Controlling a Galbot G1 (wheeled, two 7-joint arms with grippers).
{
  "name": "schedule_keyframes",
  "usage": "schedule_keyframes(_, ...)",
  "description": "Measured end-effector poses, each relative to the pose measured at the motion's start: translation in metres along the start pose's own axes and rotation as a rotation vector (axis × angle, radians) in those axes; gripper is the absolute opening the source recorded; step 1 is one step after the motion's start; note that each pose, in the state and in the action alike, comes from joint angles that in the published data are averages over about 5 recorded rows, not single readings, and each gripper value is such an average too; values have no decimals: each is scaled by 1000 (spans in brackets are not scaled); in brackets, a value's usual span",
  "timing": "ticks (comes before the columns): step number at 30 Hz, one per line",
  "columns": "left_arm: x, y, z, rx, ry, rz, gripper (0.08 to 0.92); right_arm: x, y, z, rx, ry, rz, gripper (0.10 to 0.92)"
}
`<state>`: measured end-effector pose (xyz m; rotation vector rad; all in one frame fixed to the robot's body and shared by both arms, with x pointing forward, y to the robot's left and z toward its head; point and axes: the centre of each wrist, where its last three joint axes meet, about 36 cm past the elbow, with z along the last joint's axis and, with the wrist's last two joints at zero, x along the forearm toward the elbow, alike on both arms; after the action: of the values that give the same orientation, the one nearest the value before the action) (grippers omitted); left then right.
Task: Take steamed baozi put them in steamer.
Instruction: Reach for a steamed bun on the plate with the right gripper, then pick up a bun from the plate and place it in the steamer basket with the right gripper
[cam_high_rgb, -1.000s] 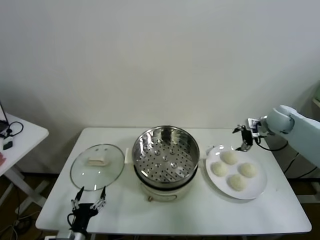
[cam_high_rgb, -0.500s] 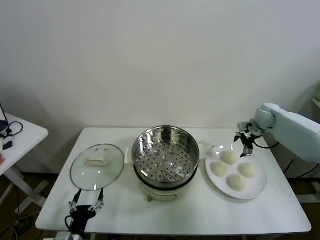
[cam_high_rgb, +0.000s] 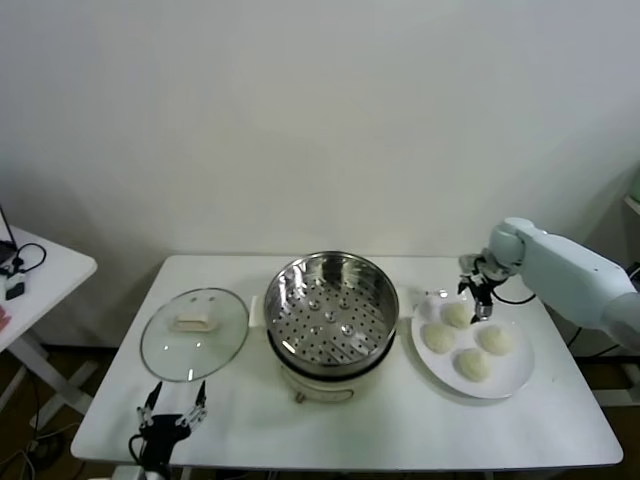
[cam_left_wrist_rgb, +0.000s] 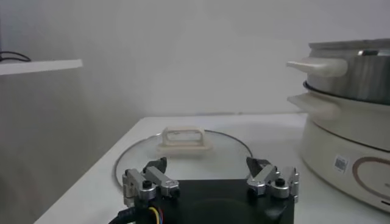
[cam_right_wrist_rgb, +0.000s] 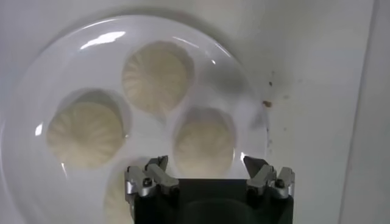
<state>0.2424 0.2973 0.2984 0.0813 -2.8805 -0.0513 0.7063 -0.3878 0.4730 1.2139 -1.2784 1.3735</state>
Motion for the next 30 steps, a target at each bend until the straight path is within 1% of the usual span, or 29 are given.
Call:
schedule_keyframes(11,-2,1,3,-10,5,4,823,-8,-3,2,-19,-1,0,820)
schedule_keyframes(14,-3,1,4,-12,5,6,823,-9,-4,2,-25,-5,-1,796)
schedule_keyframes(25,-2,3,6,-19,11,4,823,-13,-3,1,-27,-15,-16,650)
schedule_keyframes(30,-1,3,6,-22,13,2,823,-9,-4,0,-18,-20,-16,628)
